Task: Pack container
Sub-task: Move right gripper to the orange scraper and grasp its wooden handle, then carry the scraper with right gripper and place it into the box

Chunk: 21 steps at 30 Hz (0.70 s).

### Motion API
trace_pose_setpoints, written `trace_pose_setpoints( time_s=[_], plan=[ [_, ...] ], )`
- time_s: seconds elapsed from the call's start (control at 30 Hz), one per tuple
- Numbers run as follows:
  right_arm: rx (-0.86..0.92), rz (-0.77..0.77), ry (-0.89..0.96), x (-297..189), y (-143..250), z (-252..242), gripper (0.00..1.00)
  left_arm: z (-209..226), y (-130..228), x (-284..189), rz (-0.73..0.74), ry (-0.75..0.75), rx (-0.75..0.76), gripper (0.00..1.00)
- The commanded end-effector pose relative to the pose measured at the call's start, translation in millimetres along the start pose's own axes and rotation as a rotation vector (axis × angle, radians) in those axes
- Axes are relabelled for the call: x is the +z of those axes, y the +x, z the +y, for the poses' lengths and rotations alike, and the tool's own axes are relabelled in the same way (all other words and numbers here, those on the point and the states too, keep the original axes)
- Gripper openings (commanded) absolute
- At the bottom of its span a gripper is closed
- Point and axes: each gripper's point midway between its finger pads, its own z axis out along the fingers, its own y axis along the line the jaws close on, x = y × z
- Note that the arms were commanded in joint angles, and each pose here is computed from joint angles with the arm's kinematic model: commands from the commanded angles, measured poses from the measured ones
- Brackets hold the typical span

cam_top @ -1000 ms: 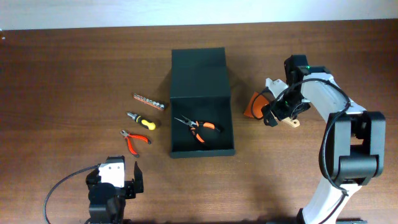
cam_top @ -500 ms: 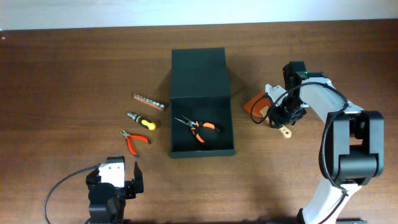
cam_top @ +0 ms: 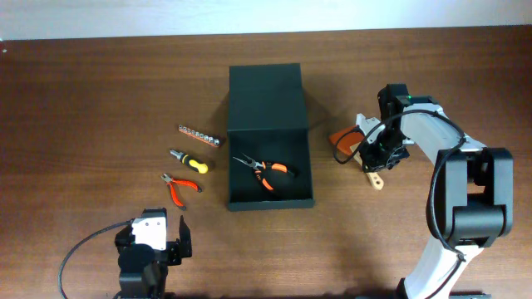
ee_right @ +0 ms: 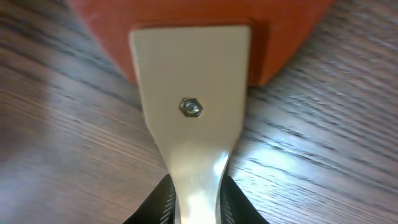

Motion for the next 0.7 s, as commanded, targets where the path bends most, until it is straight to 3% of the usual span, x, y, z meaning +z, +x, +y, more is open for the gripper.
trace_pose_setpoints(
  time_s=[0.0,0.67],
  plan=[
    [0.043,-0.007,-0.062,2,0,10,0.22,1,1,1,-0.004,-0.008,-0.012,0.99],
    [0.039,-0.048,-0.068,-30,-15,13,0.17,1,1,1,-0.004,-0.008,-0.013,0.99]
  ],
)
